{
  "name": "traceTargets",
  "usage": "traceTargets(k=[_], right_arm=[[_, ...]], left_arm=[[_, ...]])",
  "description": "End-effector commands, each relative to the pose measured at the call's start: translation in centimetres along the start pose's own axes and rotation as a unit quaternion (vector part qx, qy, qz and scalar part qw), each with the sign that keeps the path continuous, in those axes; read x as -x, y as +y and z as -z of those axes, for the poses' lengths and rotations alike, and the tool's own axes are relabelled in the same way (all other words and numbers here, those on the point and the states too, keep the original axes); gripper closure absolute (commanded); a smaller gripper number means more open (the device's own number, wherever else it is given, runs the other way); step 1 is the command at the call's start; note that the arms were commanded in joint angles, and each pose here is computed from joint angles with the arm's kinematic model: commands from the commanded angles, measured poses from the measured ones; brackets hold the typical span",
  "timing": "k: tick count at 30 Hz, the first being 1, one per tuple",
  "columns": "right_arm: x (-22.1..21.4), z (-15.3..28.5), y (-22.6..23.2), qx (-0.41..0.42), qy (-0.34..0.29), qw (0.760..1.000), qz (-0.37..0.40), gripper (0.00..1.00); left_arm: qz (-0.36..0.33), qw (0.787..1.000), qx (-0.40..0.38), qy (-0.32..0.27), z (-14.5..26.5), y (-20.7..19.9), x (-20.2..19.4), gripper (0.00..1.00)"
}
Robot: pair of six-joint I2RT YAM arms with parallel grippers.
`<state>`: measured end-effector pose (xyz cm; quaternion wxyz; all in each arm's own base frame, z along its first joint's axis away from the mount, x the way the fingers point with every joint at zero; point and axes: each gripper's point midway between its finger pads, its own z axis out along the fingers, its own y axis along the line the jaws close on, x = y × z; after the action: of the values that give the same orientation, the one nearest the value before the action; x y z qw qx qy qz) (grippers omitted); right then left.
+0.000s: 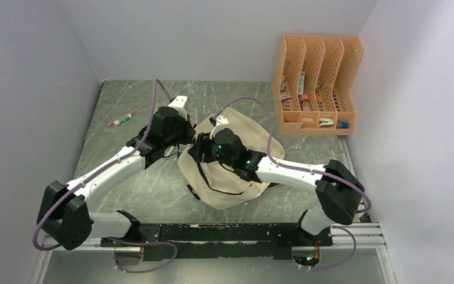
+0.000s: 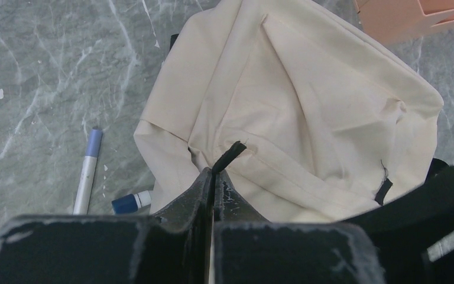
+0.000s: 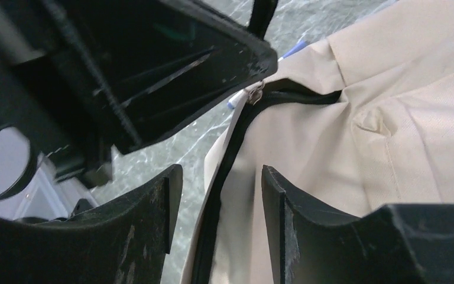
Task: Pack the student bag
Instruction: Zip the student bag at the center of the board.
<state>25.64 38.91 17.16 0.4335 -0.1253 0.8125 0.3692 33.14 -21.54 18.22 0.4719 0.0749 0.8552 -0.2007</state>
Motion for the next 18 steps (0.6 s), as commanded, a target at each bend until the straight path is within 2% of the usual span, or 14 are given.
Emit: traceTargets(k=[1, 3, 8, 13, 18], right_arm=[[1.6, -1.7, -0.6, -0.022, -0.029, 0.999, 0.002, 0.46], [1.1, -2.1, -1.2, -0.027, -0.024, 0.999, 0.015, 0.52], [0.5, -2.0, -1.2, -0.017, -0.02, 0.999, 0.027, 0.77], [0.2, -1.1, 1.7, 0.076, -0.014, 0.995, 0.064, 0.98], [-3.6, 0.1, 4.6, 0.191, 0.068, 0.974, 0.102, 1.0]], left_arm=[[0.005, 0.998, -0.03, -0.054, 0.8, -1.1, 2.9, 0.95], [0.008, 0.998, -0.031, -0.054, 0.9, -1.1, 2.9, 0.95], [0.013, 0.998, -0.033, -0.054, 1.0, -1.2, 2.8, 0.95], [0.02, 0.998, -0.022, -0.048, 0.7, -0.9, 2.6, 0.95], [0.027, 0.999, -0.012, -0.039, 0.3, -0.5, 2.0, 0.95]])
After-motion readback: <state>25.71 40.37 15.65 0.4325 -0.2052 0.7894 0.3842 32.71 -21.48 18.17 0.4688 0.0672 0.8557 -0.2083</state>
